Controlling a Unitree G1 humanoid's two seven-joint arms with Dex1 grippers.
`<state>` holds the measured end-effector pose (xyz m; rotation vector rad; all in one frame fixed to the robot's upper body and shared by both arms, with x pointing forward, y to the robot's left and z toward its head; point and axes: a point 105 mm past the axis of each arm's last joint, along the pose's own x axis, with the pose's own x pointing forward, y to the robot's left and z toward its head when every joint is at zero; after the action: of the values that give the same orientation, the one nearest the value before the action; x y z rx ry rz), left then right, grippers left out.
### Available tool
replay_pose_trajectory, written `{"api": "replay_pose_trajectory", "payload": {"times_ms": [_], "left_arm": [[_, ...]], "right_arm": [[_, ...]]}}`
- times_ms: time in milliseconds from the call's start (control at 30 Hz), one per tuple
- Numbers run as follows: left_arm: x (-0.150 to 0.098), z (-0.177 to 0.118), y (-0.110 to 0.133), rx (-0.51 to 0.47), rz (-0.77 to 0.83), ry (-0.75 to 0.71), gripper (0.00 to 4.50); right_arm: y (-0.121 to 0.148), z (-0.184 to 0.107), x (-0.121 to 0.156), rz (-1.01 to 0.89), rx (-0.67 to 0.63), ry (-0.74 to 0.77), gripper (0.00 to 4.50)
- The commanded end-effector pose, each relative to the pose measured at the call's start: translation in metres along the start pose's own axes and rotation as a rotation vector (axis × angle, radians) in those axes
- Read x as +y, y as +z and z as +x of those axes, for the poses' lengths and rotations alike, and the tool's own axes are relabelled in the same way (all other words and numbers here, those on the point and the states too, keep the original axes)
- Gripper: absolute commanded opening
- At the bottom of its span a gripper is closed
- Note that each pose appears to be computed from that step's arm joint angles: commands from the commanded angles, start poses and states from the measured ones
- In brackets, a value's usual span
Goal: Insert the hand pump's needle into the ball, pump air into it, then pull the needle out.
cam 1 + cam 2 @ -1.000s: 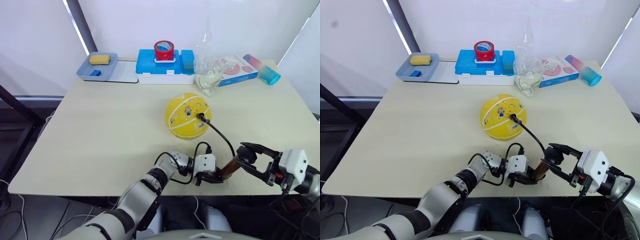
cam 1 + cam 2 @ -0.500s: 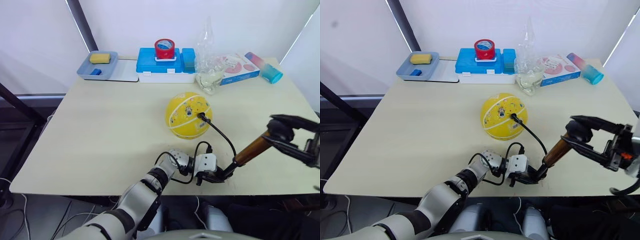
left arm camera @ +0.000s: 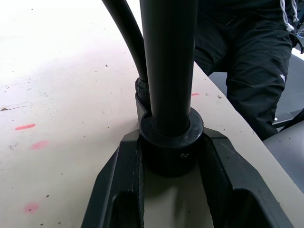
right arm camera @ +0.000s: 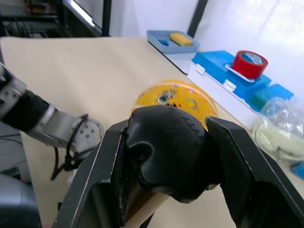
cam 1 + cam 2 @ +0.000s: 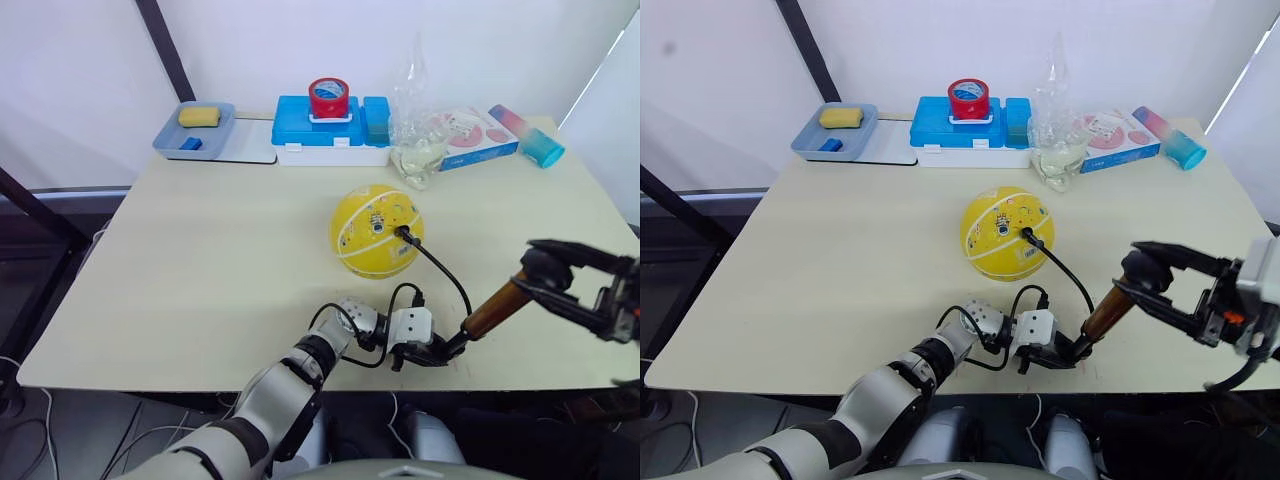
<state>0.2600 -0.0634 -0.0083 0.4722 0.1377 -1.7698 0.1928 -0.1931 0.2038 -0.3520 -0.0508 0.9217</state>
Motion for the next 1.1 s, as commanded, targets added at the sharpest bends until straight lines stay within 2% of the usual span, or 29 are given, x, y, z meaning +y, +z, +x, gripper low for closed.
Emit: {"api": "replay_pose_trajectory", "payload": {"times_ms": [33, 233, 333, 533, 633, 800, 967, 1100], "left_arm": [[-0.007, -0.003, -0.016, 0.056, -0.043, -0.013, 1.1], [-0.007, -0.002, -0.015, 0.054, -0.043, -0.01, 1.1], [-0.007, -0.002, -0.015, 0.053, -0.043, -0.012, 1.1], [-0.008, -0.001, -0.015, 0.054, -0.038, -0.022, 1.1], [-0.007, -0.001, -0.013, 0.053, -0.035, -0.023, 1.1], [-0.007, -0.001, -0.013, 0.055, -0.033, -0.031, 1.1], [-0.007, -0.001, -0.013, 0.057, -0.03, -0.037, 1.1], [-0.007, -0.001, -0.012, 0.057, -0.028, -0.037, 1.1]], "right_arm": [[-0.047, 0.004, 0.02, 0.066, 0.111, 0.064, 1.91], [-0.082, 0.011, 0.03, 0.068, 0.133, 0.043, 1.91], [-0.082, 0.012, 0.029, 0.042, 0.128, 0.04, 1.91], [-0.034, 0.009, 0.018, -0.025, 0.004, 0.056, 1.91], [0.0, 0.003, 0.005, -0.062, -0.064, 0.022, 1.91], [0.042, -0.01, -0.01, -0.114, -0.114, -0.018, 1.91], [0.071, -0.021, -0.019, -0.124, -0.159, -0.049, 1.91], [0.074, -0.019, -0.02, -0.115, -0.153, -0.04, 1.91]]}}
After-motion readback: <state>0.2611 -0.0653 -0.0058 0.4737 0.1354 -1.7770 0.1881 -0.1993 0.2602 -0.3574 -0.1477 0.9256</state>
